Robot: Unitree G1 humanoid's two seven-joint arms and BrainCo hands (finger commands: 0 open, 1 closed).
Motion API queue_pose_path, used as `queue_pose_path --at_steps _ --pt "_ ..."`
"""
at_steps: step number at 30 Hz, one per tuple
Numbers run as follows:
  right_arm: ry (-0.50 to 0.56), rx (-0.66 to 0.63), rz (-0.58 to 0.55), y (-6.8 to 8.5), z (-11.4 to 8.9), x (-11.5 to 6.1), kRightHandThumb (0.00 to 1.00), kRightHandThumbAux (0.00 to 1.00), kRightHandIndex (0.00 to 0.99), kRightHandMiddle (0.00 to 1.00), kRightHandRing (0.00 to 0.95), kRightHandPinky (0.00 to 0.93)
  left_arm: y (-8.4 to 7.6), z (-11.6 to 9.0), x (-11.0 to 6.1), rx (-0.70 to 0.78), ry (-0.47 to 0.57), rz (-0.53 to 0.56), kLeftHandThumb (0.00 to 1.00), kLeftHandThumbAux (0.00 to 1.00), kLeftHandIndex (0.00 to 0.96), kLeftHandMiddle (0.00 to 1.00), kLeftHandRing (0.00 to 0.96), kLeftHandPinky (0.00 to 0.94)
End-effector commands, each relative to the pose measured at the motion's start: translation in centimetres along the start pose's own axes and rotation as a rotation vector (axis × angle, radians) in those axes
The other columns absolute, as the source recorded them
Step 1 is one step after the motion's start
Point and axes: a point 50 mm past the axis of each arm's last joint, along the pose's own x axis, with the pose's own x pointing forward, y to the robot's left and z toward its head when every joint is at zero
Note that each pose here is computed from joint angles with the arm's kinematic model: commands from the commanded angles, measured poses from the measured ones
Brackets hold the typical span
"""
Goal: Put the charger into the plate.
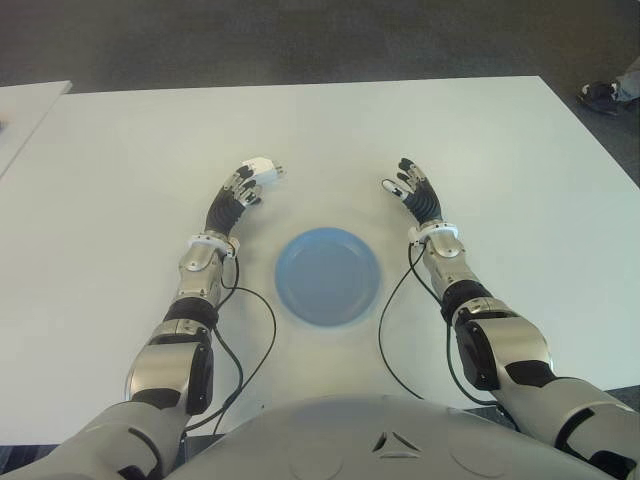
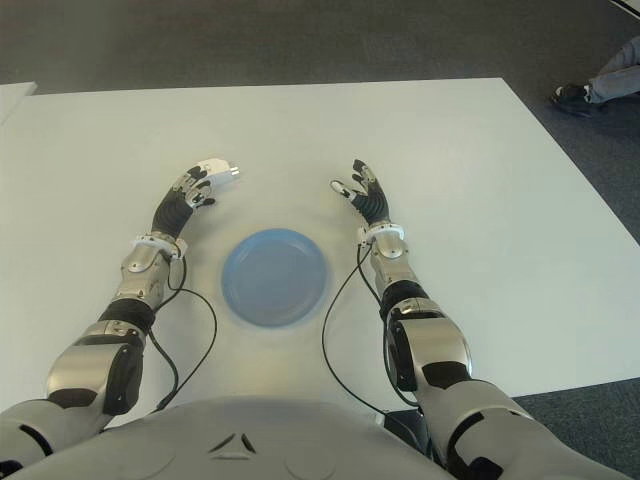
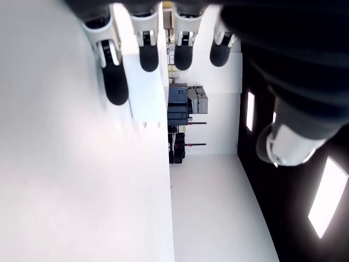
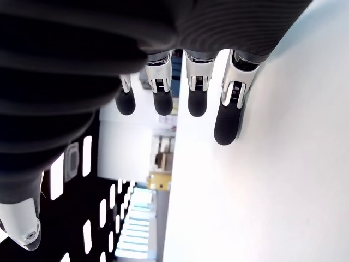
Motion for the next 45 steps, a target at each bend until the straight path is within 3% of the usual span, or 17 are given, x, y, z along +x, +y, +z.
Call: queue_pose_path --at_steps 1,3,6,11,14,16,20,28,30,31,35,38,40,41,45 --pt "0.303 0.012 0.045 1.4 -5.9 -3.2 0.040 0.600 0.017 0.078 0.061 0.045 0.2 -2.0 -1.5 0.171 0.197 -0.118 0.071 0.560 0.043 0.197 0.229 0.292" --pt "0.301 0.013 0.045 1.4 -5.8 -3.1 0.040 0.599 0.016 0.077 0.060 0.043 0.1 -0.7 -1.7 0.302 0.192 -0.180 0.073 0.560 0.057 0.222 0.254 0.317" --pt "0.299 0.015 0.043 1.4 -5.8 -3.1 0.041 0.596 0.017 0.076 0.057 0.039 -0.6 3.1 -2.3 0.630 0.117 -0.270 0.086 0.587 0.192 0.316 0.331 0.377" --pt "0.298 0.018 0.041 1.5 -5.8 -3.1 0.046 0.592 0.017 0.076 0.056 0.037 -0.5 6.2 -3.2 0.990 0.037 -0.239 0.044 0.594 0.315 0.409 0.417 0.437" --pt "0.300 0.022 0.038 1.6 -5.8 -3.1 0.047 0.592 0.017 0.076 0.056 0.037 -0.1 7.6 -3.2 1.091 -0.003 -0.122 0.040 0.604 0.372 0.458 0.468 0.496" --pt "0.302 0.023 0.035 1.6 -5.8 -3.1 0.047 0.591 0.018 0.078 0.058 0.041 0.2 8.6 -3.1 1.147 -0.042 0.000 0.085 0.603 0.451 0.601 0.606 0.642" --pt "0.304 0.024 0.033 1.6 -5.8 -3.1 0.047 0.591 0.018 0.078 0.059 0.041 0.5 9.7 -3.0 1.180 -0.083 0.158 0.163 0.577 0.663 0.753 0.745 0.787" --pt "0.308 0.026 0.033 1.6 -5.8 -3.0 0.054 0.592 0.018 0.075 0.058 0.041 0.5 11.5 -2.3 1.192 -0.133 0.329 0.243 0.550 0.762 0.830 0.812 0.825" --pt "0.308 0.025 0.033 1.6 -5.8 -3.1 0.055 0.591 0.018 0.074 0.057 0.039 0.3 11.8 -2.0 1.196 -0.152 0.362 0.267 0.549 0.743 0.824 0.809 0.800" --pt "0.308 0.025 0.033 1.6 -5.8 -3.1 0.056 0.590 0.018 0.074 0.057 0.038 0.3 11.8 -1.8 1.198 -0.160 0.375 0.292 0.549 0.683 0.814 0.800 0.779" --pt "0.307 0.026 0.034 1.7 -5.8 -3.0 0.058 0.588 0.018 0.074 0.057 0.038 -0.2 10.3 1.1 1.231 -0.193 0.400 0.356 0.539 0.518 0.748 0.733 0.684" --pt "0.308 0.026 0.036 1.7 -5.8 -3.0 0.060 0.588 0.019 0.074 0.057 0.041 0.2 8.9 2.6 1.278 -0.229 0.361 0.389 0.518 0.406 0.576 0.554 0.515" --pt "0.311 0.026 0.040 1.8 -5.8 -3.0 0.060 0.585 0.020 0.075 0.058 0.040 0.2 8.4 3.1 1.337 -0.266 0.288 0.379 0.497 0.260 0.347 0.329 0.292" --pt "0.311 0.026 0.040 1.8 -5.8 -3.0 0.059 0.584 0.020 0.075 0.058 0.040 0.2 8.3 3.2 1.351 -0.277 0.269 0.373 0.491 0.211 0.276 0.260 0.224" --pt "0.311 0.029 0.044 1.8 -5.8 -3.0 0.058 0.583 0.021 0.077 0.060 0.047 -0.3 7.9 3.3 1.414 -0.352 0.217 0.340 0.484 0.097 0.114 0.101 0.083"
